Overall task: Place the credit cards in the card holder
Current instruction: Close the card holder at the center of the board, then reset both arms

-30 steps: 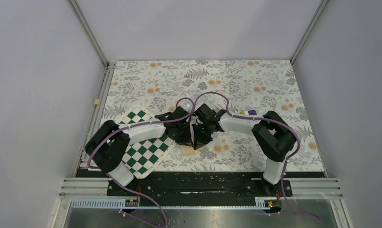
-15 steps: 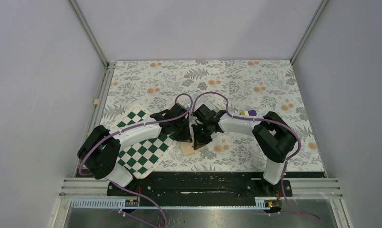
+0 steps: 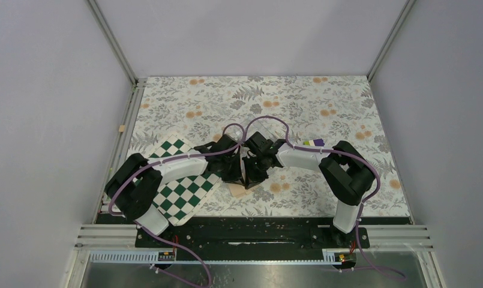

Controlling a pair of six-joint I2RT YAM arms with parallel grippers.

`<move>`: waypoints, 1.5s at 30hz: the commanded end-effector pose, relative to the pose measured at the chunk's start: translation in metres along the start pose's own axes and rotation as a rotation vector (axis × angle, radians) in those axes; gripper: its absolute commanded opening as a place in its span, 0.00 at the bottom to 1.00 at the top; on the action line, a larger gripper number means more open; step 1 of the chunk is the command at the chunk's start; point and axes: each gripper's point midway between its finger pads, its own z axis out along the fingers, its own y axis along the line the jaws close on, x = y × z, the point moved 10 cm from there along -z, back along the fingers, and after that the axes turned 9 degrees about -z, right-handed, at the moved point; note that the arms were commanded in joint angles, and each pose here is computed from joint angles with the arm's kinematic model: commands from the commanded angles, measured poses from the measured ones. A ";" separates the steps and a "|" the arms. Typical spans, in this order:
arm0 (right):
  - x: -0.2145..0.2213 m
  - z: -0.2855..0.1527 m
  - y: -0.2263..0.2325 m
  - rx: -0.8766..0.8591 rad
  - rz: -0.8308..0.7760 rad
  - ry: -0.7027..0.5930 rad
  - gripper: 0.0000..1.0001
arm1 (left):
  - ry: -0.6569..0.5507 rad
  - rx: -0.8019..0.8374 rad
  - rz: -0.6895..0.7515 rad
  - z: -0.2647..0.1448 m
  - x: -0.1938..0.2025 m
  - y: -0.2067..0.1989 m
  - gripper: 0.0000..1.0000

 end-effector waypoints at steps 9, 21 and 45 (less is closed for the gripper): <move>0.022 0.017 -0.019 0.152 0.016 0.091 0.00 | 0.011 -0.157 -0.044 0.017 0.006 0.013 0.00; 0.010 -0.010 0.000 0.075 -0.024 -0.002 0.00 | -0.108 -0.107 -0.028 -0.011 0.003 -0.001 0.00; -0.002 -0.107 -0.033 0.057 0.100 -0.329 0.74 | -0.641 0.272 -0.129 -0.132 -0.039 0.029 0.99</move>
